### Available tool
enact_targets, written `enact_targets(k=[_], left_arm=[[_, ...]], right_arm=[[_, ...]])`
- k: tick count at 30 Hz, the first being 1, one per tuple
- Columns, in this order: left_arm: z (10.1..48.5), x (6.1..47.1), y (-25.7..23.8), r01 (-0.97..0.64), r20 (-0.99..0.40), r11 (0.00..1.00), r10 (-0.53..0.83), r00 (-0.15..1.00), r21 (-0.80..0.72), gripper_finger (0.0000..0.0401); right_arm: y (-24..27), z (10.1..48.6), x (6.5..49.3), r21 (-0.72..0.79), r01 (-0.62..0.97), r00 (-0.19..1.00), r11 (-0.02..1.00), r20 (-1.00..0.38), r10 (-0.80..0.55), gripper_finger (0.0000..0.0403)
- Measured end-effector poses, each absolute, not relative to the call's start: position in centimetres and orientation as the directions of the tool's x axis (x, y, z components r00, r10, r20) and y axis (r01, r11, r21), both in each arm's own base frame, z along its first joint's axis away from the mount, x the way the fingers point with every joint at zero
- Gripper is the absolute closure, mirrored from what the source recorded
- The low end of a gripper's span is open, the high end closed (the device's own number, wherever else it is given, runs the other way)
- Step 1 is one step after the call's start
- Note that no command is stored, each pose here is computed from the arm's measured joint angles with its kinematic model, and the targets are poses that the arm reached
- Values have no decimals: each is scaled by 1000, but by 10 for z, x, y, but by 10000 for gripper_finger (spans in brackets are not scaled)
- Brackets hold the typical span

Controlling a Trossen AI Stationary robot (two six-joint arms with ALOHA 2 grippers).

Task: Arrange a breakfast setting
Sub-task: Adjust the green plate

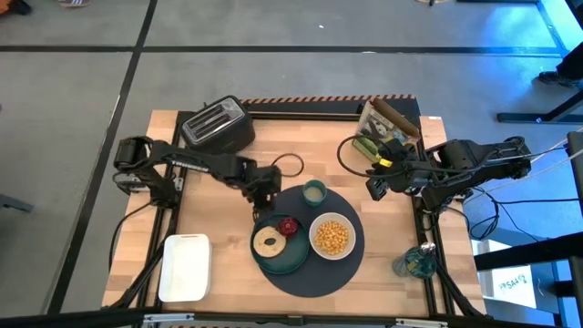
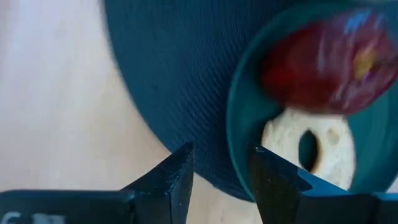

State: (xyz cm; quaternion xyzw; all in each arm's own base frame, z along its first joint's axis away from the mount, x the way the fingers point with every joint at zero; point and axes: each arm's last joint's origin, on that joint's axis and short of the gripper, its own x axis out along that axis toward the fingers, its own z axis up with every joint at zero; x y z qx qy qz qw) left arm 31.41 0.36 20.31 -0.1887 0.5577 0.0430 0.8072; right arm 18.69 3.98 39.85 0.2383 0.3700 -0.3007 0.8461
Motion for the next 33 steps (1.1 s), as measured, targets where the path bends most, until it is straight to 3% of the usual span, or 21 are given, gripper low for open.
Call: enact_targets(k=[4,12,24,33], left_arm=[[176,309,-2,-289,-926,921,-152,345,-259,270],[173,319,-3,-271,-888,918,-150,434,-288,277],[155,324,-5,-266,-907,926,-150,393,-268,281],[158,330,-4,-250,-875,926,-143,462,-283,356]], right_arm=[[37,398,188,172,686,539,707,-773,-334,288],[31,398,189,181,687,527,704,-791,-311,288],[32,398,189,205,688,532,696,-795,-293,288],[32,398,190,216,687,541,694,-789,-291,288]])
